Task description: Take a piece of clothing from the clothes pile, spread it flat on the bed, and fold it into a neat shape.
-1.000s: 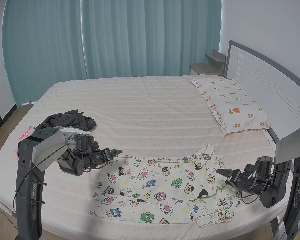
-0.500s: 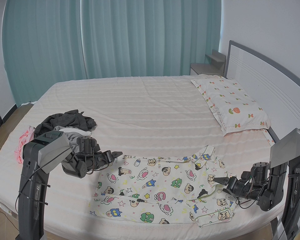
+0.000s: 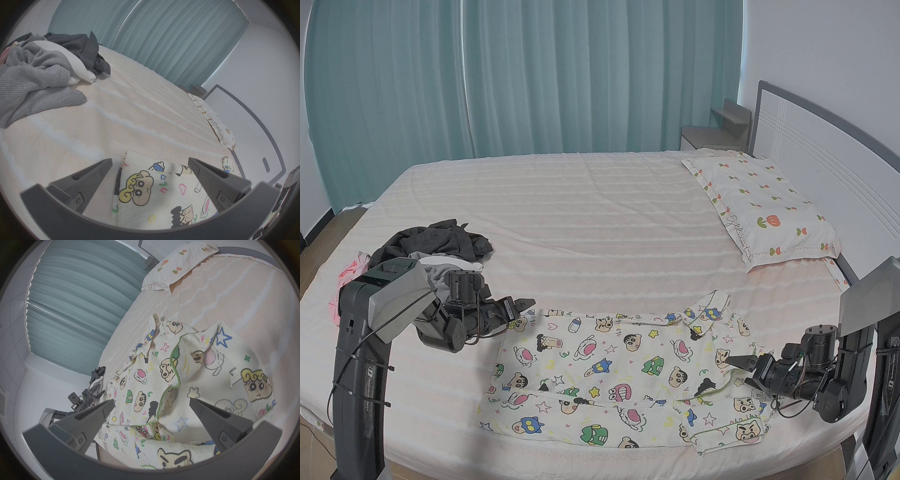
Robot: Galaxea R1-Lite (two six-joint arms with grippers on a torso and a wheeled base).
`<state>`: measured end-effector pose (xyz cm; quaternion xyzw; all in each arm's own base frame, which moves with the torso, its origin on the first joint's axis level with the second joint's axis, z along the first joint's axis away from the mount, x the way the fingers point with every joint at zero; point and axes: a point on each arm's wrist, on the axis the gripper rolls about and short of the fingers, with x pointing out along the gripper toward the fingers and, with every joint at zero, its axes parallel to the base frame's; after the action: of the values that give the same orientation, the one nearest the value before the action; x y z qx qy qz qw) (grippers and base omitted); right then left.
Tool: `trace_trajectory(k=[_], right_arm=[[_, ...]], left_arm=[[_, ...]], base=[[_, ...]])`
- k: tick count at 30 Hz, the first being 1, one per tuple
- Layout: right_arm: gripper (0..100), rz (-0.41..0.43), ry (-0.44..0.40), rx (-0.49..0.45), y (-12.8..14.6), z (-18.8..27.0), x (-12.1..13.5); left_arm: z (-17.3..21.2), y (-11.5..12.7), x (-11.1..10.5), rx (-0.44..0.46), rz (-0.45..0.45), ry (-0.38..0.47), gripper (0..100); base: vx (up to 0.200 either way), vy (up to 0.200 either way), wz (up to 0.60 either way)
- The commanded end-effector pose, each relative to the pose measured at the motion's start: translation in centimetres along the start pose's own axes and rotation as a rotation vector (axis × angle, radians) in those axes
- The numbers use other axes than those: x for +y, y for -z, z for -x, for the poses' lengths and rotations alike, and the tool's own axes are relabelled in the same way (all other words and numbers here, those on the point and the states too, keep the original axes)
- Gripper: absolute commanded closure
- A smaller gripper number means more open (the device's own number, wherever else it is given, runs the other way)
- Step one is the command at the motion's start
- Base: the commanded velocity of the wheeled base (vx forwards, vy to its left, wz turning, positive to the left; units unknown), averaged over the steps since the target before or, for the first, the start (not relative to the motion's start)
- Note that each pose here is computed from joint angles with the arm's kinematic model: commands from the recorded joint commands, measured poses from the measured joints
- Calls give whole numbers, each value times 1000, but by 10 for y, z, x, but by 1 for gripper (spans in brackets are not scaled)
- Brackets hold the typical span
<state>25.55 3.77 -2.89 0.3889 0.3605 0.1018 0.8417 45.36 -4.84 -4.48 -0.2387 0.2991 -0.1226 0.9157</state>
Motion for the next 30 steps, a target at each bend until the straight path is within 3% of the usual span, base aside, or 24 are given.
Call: trace_trajectory(k=[1, 22, 23, 30], right_arm=[[0, 7, -12, -10, -1, 0, 1], [0, 9, -12, -11, -1, -1, 2], [0, 9, -11, -10, -1, -1, 1], [0, 9, -11, -10, -1, -1, 1]], left_arm=[[1, 2, 0, 8, -10, -2, 0], [-4, 16, -10, 72, -14, 12, 0], [-4, 16, -10, 69, -14, 10, 100], [-3, 14, -6, 62, -6, 1, 100]], base=[[0, 0, 0], [0, 0, 0], [0, 0, 0], [0, 0, 0]])
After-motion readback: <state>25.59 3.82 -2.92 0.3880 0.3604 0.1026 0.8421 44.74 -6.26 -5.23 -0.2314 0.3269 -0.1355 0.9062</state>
